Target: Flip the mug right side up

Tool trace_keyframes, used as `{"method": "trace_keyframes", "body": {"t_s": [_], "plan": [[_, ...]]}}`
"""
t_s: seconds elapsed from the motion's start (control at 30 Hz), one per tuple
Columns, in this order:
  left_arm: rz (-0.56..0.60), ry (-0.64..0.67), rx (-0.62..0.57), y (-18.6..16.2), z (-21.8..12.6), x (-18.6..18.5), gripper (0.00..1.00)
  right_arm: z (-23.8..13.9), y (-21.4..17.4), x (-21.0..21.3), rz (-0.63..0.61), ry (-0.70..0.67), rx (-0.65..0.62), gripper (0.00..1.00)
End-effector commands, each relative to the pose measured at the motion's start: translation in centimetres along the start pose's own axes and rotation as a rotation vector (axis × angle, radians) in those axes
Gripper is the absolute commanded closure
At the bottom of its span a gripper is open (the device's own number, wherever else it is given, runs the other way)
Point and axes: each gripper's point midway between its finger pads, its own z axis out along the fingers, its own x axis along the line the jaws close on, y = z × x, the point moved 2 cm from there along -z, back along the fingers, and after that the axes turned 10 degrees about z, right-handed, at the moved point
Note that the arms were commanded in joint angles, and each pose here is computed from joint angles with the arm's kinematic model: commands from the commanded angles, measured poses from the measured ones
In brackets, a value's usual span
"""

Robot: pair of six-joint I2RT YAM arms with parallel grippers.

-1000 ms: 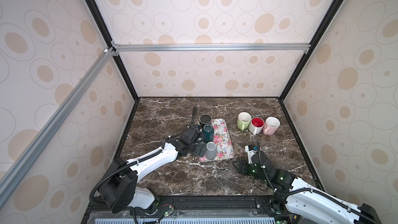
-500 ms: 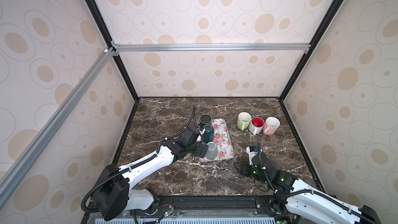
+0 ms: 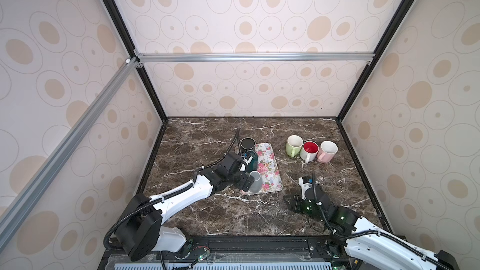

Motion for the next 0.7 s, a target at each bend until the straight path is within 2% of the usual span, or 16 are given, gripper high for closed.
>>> {"method": "trace_keyframes", "body": {"t_s": [0.0,0.4,0.67], "plan": [[0.059,-0.057,-0.023,1.1,0.5,-1.0,0.04,0.0,-0.1,-0.4,0.0,-0.016,-0.009,0.46],[0.076,-0.17,0.015,0.3,2.1,-2.7,0.06,0.2,-0.3,-1.0,-0.005,-0.039,-0.002,0.46],[0.099,-0.174,0.041,-0.4,1.9,-3.6,0.06,-0.1,-0.5,-1.7,0.01,-0.042,-0.018,0.45]]}}
